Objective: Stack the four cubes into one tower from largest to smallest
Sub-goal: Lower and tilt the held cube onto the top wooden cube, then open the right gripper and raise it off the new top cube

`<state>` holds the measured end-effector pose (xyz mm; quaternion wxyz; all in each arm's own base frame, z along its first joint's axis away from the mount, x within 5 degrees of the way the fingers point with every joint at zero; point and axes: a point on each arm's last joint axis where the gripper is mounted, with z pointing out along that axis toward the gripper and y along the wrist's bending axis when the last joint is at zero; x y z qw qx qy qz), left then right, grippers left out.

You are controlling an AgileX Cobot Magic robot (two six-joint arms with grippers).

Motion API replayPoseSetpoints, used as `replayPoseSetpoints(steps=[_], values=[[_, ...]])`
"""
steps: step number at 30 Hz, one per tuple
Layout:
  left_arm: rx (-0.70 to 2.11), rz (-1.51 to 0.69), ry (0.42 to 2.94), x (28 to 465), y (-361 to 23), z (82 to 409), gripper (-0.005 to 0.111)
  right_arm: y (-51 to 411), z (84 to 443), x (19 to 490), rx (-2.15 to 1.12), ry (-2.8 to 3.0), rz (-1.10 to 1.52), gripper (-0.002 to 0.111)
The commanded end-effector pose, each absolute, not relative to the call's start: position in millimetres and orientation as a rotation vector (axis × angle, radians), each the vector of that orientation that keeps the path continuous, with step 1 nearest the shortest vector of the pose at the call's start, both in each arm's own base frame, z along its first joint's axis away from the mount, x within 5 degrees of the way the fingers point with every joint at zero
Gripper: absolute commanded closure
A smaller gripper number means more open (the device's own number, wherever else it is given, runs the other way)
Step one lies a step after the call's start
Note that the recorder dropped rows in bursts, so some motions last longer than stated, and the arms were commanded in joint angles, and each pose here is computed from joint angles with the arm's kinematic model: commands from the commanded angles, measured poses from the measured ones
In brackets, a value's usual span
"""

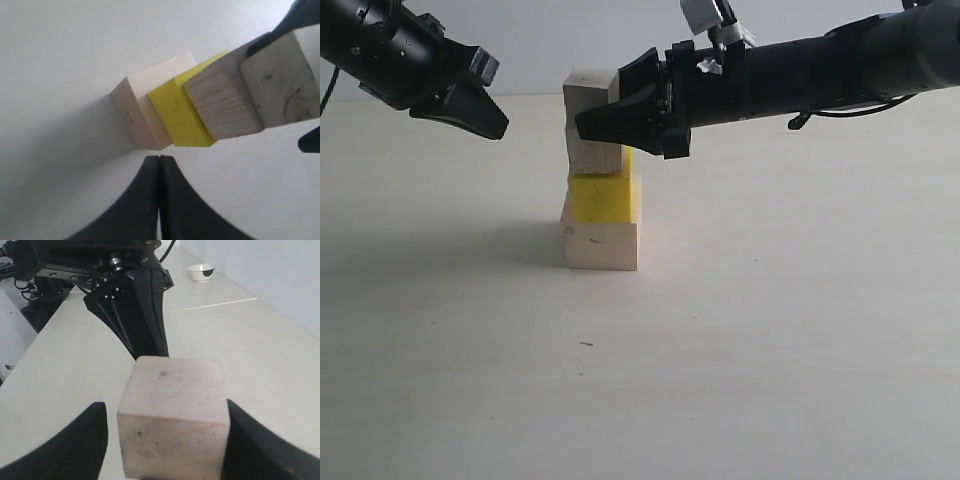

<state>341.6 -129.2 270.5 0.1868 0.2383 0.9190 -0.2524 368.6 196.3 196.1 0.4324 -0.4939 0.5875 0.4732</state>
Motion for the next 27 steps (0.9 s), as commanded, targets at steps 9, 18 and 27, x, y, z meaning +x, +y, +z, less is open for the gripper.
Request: replayPoseSetpoints(steps=[9,18,27], values=[[0.676,-0.716,2.578,340.2,-128.6,272.9,0.107,193.8,201.7,368.8,-1.248,1.471,1.136,0.047],[0.678,-0.711,2.578,340.4,-128.4,272.7,0.107,193.3,210.0,367.0,-1.241,1.467,1.14,0.047],[0.678,-0.711,2.578,340.4,-128.4,272.7,0.107,191.9,226.4,363.6,-1.253,1.442,1.101,0.047]])
